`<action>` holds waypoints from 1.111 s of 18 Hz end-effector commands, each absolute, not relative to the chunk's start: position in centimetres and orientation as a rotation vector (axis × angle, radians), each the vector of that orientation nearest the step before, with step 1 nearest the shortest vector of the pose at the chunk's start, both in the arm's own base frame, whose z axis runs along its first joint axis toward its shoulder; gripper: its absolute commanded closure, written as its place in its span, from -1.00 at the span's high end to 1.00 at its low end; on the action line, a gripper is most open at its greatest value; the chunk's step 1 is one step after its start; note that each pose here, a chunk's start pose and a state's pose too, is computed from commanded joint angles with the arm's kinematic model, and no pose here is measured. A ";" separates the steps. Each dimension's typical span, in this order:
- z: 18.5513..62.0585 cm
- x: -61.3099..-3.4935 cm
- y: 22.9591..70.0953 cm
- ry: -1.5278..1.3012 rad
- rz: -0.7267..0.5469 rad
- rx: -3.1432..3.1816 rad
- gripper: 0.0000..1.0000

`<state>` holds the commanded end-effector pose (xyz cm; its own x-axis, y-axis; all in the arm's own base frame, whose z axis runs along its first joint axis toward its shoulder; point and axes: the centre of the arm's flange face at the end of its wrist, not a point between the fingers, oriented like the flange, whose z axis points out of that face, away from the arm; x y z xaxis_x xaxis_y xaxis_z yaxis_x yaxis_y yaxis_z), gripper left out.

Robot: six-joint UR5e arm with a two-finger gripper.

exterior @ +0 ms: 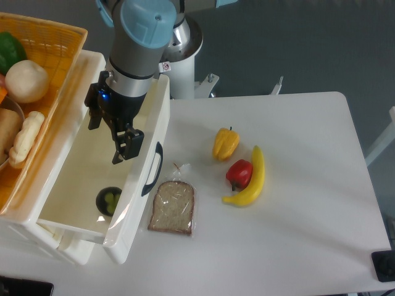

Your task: Place the mangosteen in the upper white drawer

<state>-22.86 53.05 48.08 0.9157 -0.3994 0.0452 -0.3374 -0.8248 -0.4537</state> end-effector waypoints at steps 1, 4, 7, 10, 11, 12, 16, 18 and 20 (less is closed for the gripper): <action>48.3 -24.6 52.2 0.498 -0.165 -2.626 1.00; 48.5 -28.5 50.6 0.395 -0.142 -2.638 1.00; 47.9 -33.2 48.3 0.298 -0.116 -2.651 1.00; 46.2 -39.8 45.8 0.190 -0.068 -2.662 1.00; 45.9 -41.3 44.7 0.204 -0.042 -2.670 1.00; 45.3 -42.6 43.9 0.228 -0.027 -2.685 1.00; 40.7 -47.2 42.5 0.267 0.012 -2.779 1.00; 38.3 -48.8 42.0 0.328 0.074 -2.890 1.00; 36.4 -50.0 41.0 0.372 0.106 -3.003 1.00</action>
